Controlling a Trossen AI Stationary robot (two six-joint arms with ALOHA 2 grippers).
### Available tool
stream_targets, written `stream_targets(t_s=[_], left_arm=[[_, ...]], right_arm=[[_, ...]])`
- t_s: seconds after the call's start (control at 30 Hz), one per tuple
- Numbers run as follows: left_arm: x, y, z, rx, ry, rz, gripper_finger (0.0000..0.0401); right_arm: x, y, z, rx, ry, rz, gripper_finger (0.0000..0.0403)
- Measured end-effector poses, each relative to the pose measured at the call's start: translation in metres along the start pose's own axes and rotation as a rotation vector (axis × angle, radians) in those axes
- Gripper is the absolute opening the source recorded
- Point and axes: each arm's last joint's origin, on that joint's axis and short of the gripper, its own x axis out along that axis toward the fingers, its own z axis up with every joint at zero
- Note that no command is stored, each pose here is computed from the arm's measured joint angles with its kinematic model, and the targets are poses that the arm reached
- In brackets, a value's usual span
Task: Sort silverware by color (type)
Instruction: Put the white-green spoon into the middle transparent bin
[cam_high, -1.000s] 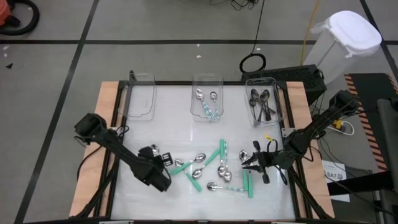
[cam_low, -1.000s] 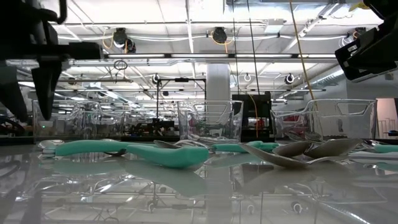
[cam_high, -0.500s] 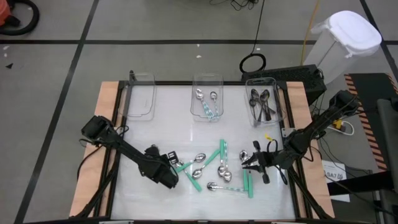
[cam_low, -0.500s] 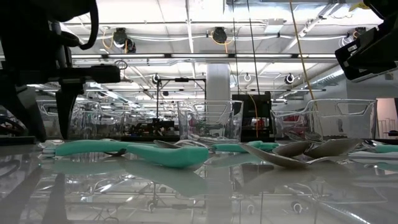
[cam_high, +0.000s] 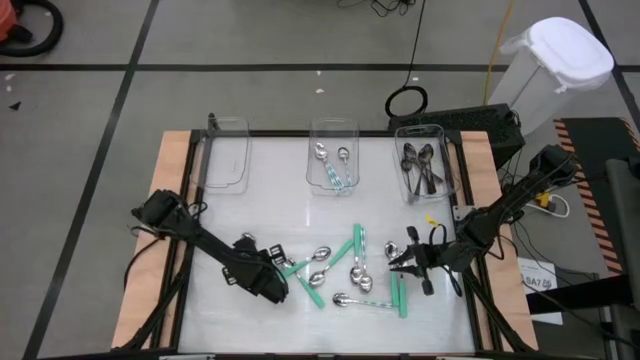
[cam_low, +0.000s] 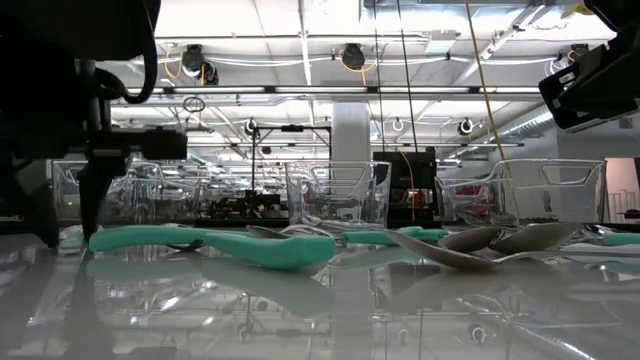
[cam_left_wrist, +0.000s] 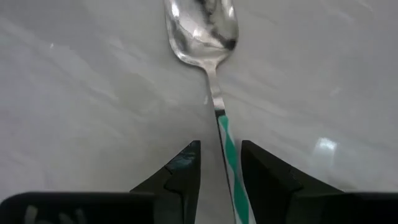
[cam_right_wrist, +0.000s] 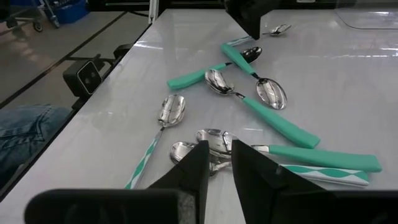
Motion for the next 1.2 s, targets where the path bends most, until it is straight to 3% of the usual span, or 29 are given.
stream_targets(t_s=[0.27, 0.6, 0.8, 1.2], left_arm=[[0.006, -0.001, -0.004, 0.035, -0.011, 0.002, 0.0113], [0.006, 0.0, -0.003, 0.079, -0.033, 0.006, 0.0016], [0.001, -0.004, -0.004, 0.144, -0.047, 0.002, 0.0014], [-0.082, -0.049, 0.003, 0.335, -0.217, -0.316, 0.0014]], right_arm=[[0.0, 0.0, 0.0, -0.002, 0.003, -0.001, 0.0066], [0.0, 0.0, -0.001, -0.008, 0.012, -0.004, 0.0066], [0.0, 0.0, -0.001, -0.011, 0.015, -0.005, 0.0066], [0.0, -0.001, -0.002, -0.019, 0.022, -0.007, 0.0066]])
